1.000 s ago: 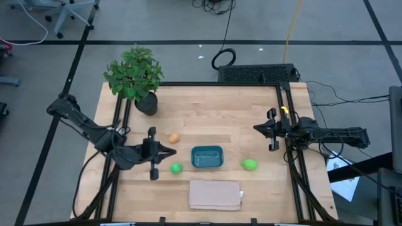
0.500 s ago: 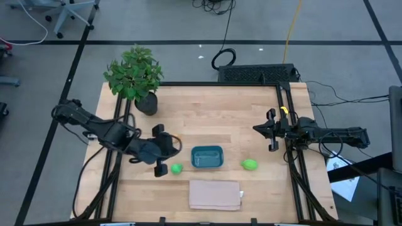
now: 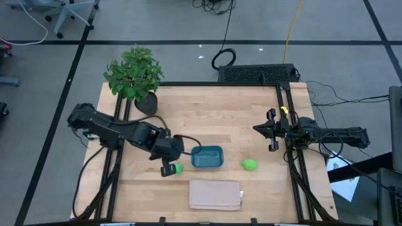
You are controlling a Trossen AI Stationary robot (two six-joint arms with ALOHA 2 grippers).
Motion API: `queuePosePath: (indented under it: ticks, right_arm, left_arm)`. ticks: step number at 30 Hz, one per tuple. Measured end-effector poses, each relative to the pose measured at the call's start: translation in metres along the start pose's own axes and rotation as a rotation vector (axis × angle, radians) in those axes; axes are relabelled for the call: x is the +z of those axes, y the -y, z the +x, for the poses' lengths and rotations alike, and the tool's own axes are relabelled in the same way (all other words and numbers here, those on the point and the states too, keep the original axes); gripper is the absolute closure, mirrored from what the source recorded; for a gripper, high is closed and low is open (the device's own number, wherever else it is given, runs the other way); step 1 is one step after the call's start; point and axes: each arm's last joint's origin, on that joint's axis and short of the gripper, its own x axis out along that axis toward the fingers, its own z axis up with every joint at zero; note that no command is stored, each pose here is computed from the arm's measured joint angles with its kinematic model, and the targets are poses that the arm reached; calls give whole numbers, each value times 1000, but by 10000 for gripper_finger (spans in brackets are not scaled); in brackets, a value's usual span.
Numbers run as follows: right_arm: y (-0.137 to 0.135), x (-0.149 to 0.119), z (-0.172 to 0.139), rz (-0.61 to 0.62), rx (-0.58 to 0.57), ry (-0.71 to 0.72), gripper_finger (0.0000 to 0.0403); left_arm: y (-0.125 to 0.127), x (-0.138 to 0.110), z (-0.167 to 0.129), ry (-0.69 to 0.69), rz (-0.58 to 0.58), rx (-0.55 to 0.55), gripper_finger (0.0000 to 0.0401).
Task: Pick and placing Produce into tupperware
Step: Put the green pear into the blue bin
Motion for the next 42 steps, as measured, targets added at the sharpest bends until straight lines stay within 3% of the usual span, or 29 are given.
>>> queuePosePath:
  ticks: [6,32,36,42]
  right_arm:
    - [0,0,0,3,0,0,403]
    - [0,0,0,8,0,3,403]
    - [0,0,0,15,0,3,403]
    - [0,0,0,18,0,3,403]
  left_arm:
    - [-2,0,15,-88,-47,48,375]
    - [0,1,17,-101,-73,14,369]
    - [3,0,17,-109,-75,-1,330]
    - [4,-1,17,-110,-78,-4,227]
